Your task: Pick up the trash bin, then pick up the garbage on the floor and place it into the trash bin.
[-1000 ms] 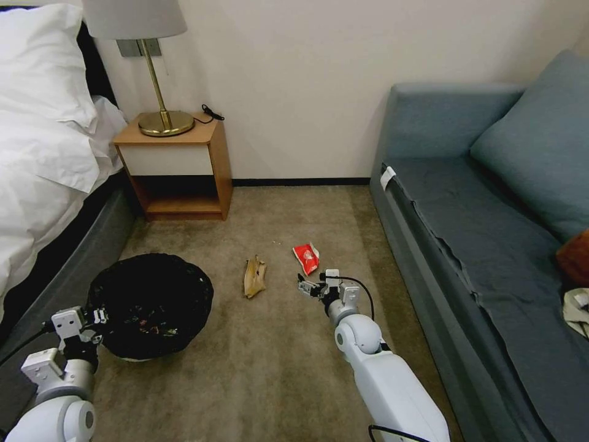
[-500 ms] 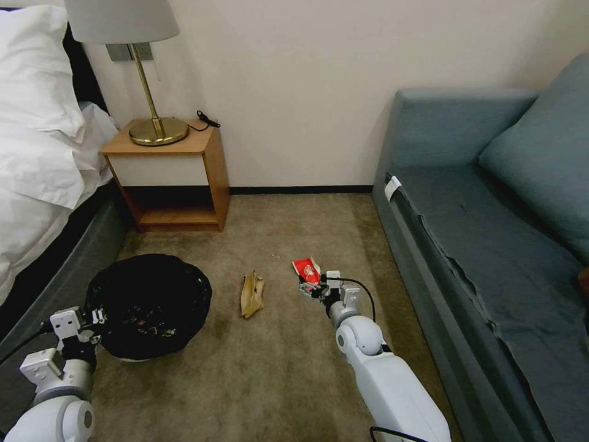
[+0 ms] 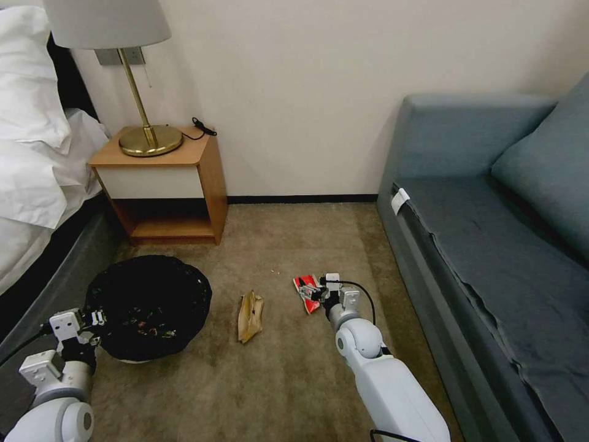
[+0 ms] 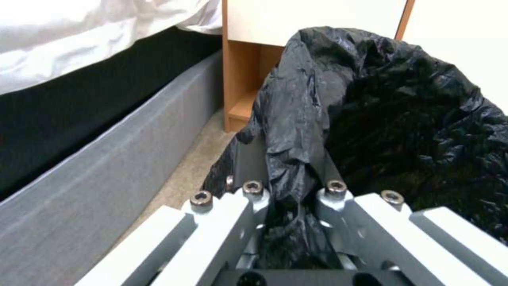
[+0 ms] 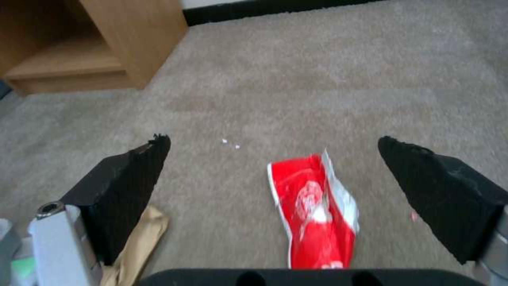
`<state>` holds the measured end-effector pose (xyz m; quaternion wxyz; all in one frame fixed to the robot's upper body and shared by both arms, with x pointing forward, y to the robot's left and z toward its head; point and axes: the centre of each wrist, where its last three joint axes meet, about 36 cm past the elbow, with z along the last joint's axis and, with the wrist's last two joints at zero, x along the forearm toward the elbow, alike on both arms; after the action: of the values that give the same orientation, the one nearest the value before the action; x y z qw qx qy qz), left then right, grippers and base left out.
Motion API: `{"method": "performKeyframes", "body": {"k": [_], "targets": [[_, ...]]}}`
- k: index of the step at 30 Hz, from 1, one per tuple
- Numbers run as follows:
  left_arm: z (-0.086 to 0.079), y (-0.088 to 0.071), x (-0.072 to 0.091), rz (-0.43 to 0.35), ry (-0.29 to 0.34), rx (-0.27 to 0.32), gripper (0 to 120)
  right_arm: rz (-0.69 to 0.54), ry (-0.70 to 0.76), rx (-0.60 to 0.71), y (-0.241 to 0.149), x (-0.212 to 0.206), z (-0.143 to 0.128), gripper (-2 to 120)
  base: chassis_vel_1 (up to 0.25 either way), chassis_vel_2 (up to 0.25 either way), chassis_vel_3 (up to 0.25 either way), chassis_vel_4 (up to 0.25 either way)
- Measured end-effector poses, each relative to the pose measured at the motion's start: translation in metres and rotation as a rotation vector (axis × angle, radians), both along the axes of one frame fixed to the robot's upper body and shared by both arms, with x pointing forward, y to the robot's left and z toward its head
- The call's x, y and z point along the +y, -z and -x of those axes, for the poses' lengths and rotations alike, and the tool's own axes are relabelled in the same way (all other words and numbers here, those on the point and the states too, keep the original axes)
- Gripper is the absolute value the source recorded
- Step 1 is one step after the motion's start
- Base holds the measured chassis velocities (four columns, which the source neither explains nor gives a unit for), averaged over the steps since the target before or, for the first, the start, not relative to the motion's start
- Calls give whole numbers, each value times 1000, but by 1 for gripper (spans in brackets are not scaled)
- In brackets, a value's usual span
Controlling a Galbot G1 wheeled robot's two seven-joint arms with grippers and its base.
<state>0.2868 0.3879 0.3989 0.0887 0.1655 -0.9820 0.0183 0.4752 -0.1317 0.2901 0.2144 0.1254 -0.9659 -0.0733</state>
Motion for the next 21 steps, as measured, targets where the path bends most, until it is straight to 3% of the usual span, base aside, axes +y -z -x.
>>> {"method": "performKeyframes", "body": {"k": [21], "targets": [[-1,3,0,4,3,2,4,6,-8,26,6,3,3,100,-123,124,122,-128]]}}
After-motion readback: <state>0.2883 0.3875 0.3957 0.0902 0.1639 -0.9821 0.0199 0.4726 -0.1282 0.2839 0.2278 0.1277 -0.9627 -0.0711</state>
